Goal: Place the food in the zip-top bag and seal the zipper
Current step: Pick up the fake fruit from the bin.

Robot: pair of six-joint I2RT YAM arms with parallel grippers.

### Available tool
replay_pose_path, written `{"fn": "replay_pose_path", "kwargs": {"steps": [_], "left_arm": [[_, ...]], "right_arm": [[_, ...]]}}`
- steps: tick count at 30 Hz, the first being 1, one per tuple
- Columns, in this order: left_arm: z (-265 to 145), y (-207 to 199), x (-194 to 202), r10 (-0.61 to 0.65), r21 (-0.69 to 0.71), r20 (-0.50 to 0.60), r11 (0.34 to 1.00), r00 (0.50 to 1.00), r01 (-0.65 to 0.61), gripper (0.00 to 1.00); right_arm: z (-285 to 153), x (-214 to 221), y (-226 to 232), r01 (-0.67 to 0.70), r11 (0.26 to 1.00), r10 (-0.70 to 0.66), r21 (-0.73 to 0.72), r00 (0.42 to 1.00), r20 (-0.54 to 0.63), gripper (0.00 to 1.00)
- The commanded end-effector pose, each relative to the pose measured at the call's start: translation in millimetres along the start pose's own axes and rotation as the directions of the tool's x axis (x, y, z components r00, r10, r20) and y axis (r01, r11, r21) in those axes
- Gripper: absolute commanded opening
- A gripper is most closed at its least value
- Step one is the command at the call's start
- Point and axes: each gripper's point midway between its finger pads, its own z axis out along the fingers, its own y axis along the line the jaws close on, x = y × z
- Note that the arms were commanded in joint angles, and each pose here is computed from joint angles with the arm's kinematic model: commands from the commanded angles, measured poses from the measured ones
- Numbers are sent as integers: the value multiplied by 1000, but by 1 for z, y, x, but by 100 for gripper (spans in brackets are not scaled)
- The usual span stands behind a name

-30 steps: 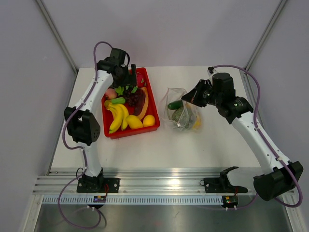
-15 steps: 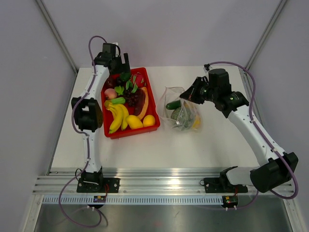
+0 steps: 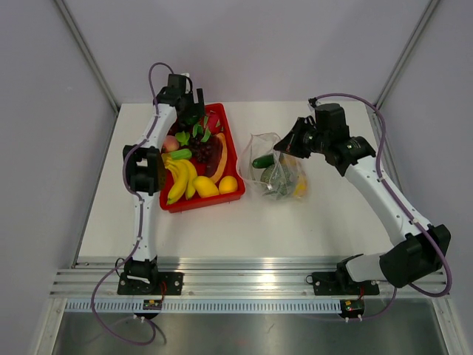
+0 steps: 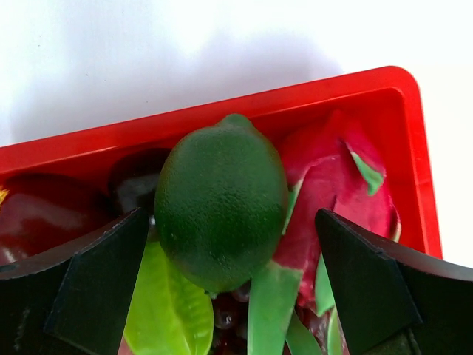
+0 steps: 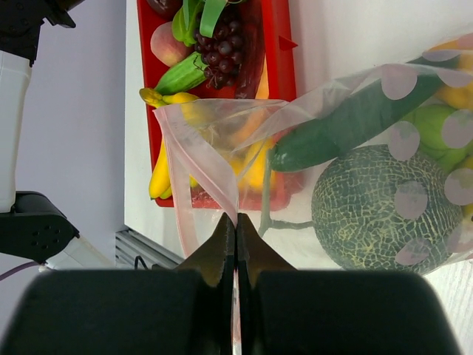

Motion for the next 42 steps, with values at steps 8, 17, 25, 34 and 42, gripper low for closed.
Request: {"fn": "replay_pose_path", "kwargs": {"steps": [8,17,25,34,42], "left_arm": [[7,-1,-26,-7,-4,98,1000,995,8,78],[-28,-10,-32,12,55,126,998,992,-19,37],[-119,-32,-59,3,144,245,989,970,-39,30],[-217,-71,-34,29,224,280,970,960,-94,21],[-316,-151,31,130,485,260,839,957,-246,21]], "right_arm": [[3,-12,9,34,999,-33,-24,999,24,0],[5,-12,8,28,999,-27,-22,999,24,0],[9,-10,5,27,999,-26,-23,1000,17,0],[9,-8,3,38,999,-37,-17,999,18,0],[-2,-9,2,61,998,-61,-6,997,37,0]]}}
